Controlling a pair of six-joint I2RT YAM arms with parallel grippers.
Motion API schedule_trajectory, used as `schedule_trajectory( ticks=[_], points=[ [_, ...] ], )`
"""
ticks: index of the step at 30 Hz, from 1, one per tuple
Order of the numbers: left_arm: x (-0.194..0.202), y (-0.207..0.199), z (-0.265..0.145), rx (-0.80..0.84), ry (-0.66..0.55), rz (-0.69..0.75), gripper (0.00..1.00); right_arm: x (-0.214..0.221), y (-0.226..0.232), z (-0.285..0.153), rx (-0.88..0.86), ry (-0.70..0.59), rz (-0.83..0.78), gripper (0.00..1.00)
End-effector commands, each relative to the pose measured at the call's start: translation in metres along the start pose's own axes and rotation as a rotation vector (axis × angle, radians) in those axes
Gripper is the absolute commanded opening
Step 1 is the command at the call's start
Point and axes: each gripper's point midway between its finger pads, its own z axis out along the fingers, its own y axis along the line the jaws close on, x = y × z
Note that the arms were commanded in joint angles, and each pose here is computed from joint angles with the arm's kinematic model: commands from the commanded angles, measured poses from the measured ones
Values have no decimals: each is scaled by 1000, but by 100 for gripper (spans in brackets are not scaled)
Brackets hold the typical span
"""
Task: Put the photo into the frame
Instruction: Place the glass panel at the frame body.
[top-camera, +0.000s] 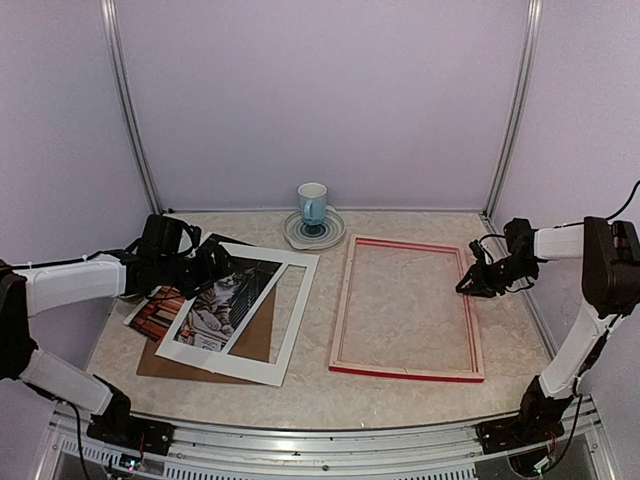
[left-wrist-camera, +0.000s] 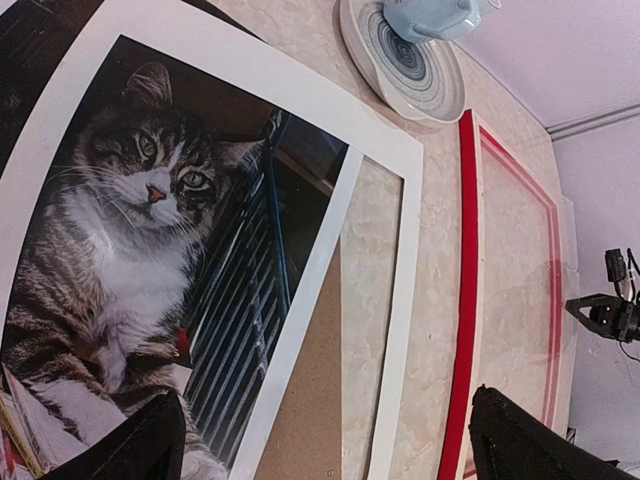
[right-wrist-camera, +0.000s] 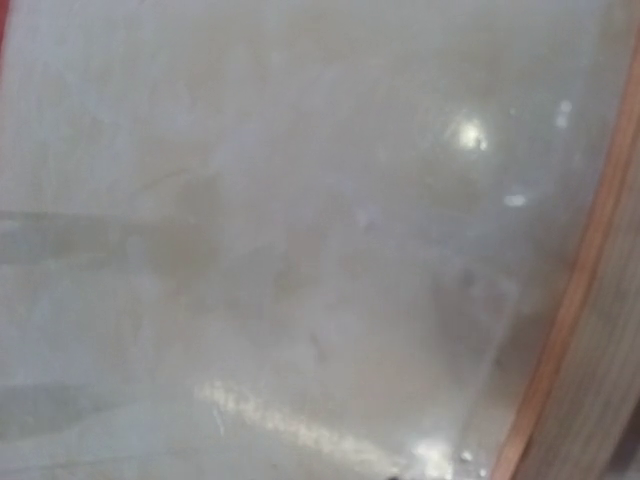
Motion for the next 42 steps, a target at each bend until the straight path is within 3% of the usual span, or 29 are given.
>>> schedule_trajectory(
  ticks=[1, 14, 34, 37, 39, 40, 42],
  points=[
    [1, -4, 2, 17, -4, 6, 98, -1, 5, -5, -10, -9, 2, 32],
    [1, -4, 3, 16, -4, 5, 98, -2, 8, -11, 54, 2, 17, 54],
    [2, 0, 1, -3, -20, 0, 98, -1, 13, -15, 182, 37, -38, 61],
    [0, -1, 0, -4, -25, 4, 98, -7, 17, -24, 196, 6, -48, 69],
    [-1, -2, -1, -5, -30, 5, 98, -14, 17, -32, 224, -30, -60, 80],
    [-2, -3, -1, -5, -33, 7, 98, -17, 16, -35, 241, -45, -66, 93],
    [-2, -5, -2, -5, -34, 10, 98, -20, 10, -39, 288, -64, -64, 99]
  ],
)
